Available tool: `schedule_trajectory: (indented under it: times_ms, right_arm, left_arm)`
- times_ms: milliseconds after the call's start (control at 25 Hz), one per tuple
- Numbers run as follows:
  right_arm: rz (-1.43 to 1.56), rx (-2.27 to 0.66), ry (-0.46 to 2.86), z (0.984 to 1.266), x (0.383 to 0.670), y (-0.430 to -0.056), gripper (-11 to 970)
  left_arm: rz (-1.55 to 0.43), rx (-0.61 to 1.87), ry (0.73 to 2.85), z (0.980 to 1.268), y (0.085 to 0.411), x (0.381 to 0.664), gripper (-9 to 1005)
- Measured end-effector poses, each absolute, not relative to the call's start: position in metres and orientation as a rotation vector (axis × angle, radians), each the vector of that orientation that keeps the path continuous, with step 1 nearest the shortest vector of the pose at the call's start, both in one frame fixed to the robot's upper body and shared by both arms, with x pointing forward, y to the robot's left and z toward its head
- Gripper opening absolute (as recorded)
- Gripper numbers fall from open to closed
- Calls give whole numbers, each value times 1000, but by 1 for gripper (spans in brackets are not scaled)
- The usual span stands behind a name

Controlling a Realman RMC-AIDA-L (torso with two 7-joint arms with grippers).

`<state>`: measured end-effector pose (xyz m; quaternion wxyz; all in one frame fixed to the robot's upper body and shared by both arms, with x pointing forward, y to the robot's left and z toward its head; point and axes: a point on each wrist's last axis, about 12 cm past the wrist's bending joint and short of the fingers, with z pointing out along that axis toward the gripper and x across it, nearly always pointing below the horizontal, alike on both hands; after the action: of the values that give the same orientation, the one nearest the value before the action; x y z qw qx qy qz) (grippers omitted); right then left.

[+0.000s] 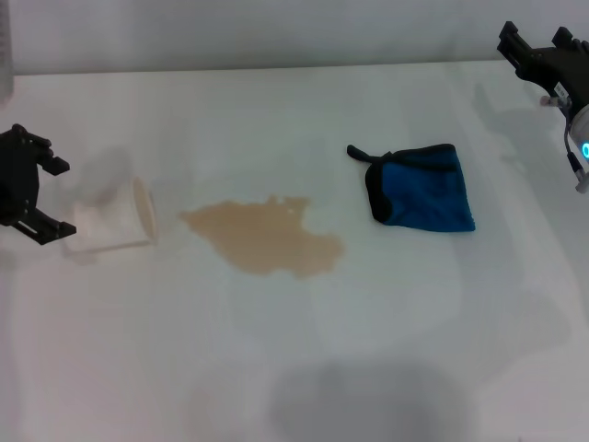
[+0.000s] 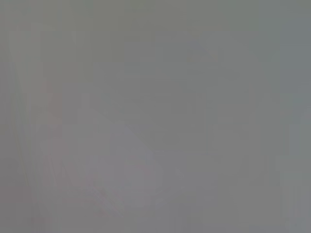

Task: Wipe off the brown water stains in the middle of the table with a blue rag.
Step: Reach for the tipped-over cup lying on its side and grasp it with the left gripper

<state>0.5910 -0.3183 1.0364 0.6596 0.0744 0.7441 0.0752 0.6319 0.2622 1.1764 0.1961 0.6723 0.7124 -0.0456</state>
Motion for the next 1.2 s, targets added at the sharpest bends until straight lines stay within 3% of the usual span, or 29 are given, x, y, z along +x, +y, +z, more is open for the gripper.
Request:
schedule_trajectory:
  times_ms: [1200]
  right_arm:
    - [202,198,1700,1032,586,-318,872]
  left_arm:
    - [-115,1877,1969,1122,248,633,873]
